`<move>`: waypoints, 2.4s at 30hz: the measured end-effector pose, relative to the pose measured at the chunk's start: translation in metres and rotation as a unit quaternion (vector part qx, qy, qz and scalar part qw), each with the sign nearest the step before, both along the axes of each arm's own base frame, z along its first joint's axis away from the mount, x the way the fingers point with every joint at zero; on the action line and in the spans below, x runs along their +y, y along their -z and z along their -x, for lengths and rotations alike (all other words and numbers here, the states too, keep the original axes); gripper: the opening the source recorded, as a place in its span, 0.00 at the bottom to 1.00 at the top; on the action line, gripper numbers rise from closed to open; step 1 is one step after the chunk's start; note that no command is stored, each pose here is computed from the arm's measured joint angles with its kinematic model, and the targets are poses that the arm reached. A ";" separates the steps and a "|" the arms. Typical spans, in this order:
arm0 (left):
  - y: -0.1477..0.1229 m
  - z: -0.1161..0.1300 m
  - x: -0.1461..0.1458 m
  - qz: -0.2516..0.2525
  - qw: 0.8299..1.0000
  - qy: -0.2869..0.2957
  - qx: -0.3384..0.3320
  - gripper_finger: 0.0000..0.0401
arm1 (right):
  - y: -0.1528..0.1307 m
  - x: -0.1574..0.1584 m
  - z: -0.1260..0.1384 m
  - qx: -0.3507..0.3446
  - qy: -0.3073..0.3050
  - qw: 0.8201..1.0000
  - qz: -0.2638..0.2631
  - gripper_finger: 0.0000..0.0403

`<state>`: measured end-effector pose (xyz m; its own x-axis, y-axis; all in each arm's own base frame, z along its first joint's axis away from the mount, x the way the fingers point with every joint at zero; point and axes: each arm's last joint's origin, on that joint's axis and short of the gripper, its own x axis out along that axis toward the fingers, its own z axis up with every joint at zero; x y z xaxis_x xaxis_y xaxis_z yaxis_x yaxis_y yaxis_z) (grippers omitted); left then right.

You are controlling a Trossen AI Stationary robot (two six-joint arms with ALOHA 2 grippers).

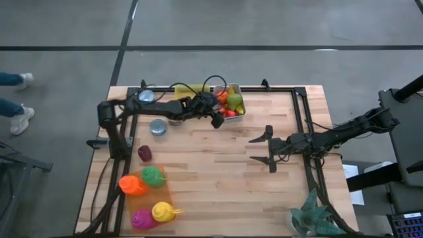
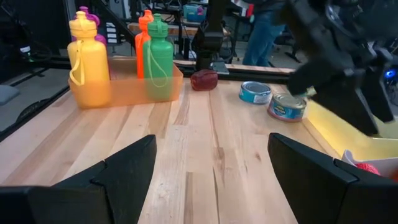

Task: Pick & Place Food Item
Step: Put the apple into the gray bin

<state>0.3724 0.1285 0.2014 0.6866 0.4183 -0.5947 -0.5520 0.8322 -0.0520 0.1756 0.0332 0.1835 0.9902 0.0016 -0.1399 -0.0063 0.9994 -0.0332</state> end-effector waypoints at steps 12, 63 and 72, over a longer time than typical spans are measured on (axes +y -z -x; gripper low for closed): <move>-0.030 0.040 -0.034 0.047 0.993 -0.002 0.112 0.81 | 0.000 0.000 0.000 0.000 0.000 1.000 0.000 0.76; -0.025 0.229 -0.104 0.199 0.931 -0.216 0.219 0.81 | 0.000 0.000 0.000 0.000 0.000 1.000 -0.001 0.76; -0.018 0.239 -0.107 0.267 0.876 -0.341 0.212 0.81 | 0.000 0.000 0.000 0.000 0.000 1.000 0.000 0.76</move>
